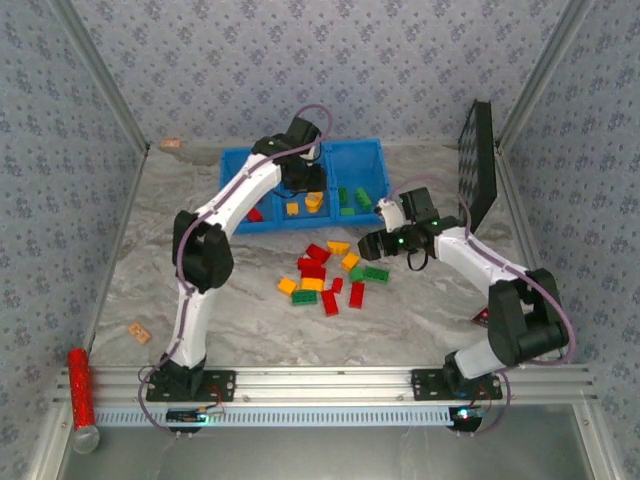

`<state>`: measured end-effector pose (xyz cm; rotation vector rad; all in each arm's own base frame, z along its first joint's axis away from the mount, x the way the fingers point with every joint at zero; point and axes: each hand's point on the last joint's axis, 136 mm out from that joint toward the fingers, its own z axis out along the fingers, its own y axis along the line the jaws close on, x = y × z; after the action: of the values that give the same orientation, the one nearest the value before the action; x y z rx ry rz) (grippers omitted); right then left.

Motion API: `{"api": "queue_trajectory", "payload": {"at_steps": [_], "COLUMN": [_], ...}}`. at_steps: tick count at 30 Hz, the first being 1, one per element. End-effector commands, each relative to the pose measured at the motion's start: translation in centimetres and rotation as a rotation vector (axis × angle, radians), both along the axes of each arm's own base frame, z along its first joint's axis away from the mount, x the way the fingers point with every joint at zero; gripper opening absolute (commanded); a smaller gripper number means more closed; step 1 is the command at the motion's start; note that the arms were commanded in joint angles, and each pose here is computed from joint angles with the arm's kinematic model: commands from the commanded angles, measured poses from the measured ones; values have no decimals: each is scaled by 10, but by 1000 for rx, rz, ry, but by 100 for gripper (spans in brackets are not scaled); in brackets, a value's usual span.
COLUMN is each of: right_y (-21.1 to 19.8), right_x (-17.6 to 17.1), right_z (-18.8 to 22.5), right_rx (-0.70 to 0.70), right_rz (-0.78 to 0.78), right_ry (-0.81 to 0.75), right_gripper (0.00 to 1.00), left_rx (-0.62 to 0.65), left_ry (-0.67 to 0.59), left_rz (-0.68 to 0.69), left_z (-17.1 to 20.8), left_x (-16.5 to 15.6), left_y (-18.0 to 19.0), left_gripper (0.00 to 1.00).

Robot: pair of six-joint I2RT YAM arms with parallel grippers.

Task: Sort the legos into containers by color
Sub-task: Place the lego in the container, then rotate the lego at the center of the table, then pick up the lego from the center of the table.

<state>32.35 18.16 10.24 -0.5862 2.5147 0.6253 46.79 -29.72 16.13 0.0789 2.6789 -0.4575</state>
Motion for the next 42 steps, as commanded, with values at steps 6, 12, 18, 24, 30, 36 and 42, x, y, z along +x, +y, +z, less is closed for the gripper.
{"api": "queue_trajectory", "payload": {"at_steps": [6,12,18,24,30,36,42], "right_y": [4,7,11,14,8,1,-2], "right_x": [-25,-35,-50,-70,-87,-92,-84], "right_z": [-51,-59,-71,-73,-63,-65,-70], "right_rx": [-188,-164,-168,-187,-201,-190,-185], "right_rz": [30,-18,-85,-124,-173,-236,-308], "right_ry": [79,143,224,254,243,254,253], "right_gripper": [77,77,77,76,74,69,57], "left_rx": [-80,-101,-119,-134,-149,-173,-174], "left_ry": [-10,12,28,34,36,44,42], "left_rz": [49,38,27,16,3,-3,-12], "left_z": [-8,-21,-31,-33,-31,-32,-29], "left_x": [48,49,49,48,44,38,31], "left_y": [14,17,14,13,12,10,13], "left_gripper": [30,30,30,30,30,30,30]}}
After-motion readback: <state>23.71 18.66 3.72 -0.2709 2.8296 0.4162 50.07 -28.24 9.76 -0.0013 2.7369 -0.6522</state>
